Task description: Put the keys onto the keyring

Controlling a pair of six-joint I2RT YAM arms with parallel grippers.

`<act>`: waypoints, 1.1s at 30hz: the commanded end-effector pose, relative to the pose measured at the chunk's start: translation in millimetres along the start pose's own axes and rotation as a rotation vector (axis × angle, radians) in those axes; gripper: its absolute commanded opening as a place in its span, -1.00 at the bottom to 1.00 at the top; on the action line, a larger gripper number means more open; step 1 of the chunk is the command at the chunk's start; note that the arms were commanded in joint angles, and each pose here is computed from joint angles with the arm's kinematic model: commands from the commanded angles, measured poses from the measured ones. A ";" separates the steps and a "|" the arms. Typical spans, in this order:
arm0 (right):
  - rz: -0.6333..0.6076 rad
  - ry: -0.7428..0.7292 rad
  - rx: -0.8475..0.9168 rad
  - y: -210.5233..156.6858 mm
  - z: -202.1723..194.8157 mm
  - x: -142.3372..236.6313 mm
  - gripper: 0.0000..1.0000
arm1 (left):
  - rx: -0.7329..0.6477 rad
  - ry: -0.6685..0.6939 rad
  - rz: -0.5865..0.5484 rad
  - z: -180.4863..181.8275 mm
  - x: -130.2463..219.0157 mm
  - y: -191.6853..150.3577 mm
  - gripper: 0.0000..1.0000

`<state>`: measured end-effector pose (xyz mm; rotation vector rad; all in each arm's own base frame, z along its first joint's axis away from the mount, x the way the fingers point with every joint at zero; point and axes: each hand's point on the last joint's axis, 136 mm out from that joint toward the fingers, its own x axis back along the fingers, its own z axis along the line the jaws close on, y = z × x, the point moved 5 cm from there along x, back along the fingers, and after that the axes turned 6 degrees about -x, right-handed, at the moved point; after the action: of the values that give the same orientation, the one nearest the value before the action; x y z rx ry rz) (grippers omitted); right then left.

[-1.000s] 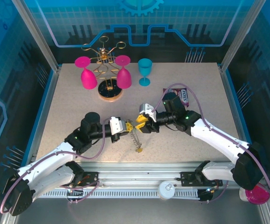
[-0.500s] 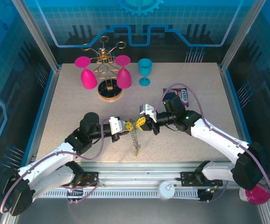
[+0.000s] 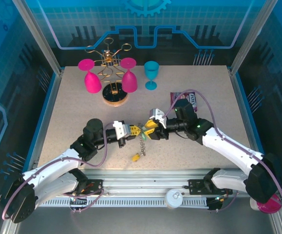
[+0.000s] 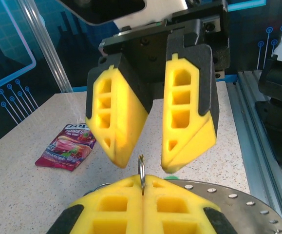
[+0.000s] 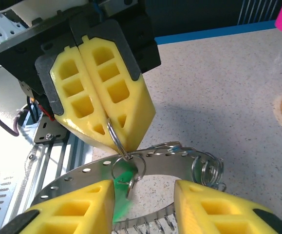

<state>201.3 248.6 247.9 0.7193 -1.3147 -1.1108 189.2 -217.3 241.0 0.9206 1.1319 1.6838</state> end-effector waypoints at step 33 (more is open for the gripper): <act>0.000 0.080 0.158 24.7 5.9 -13.7 -1.00 | -0.011 0.059 0.089 9.4 1.1 -3.8 -0.53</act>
<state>205.1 265.5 248.9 0.8197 -1.3105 -1.0246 195.0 -214.7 234.9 0.9306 1.1542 1.7337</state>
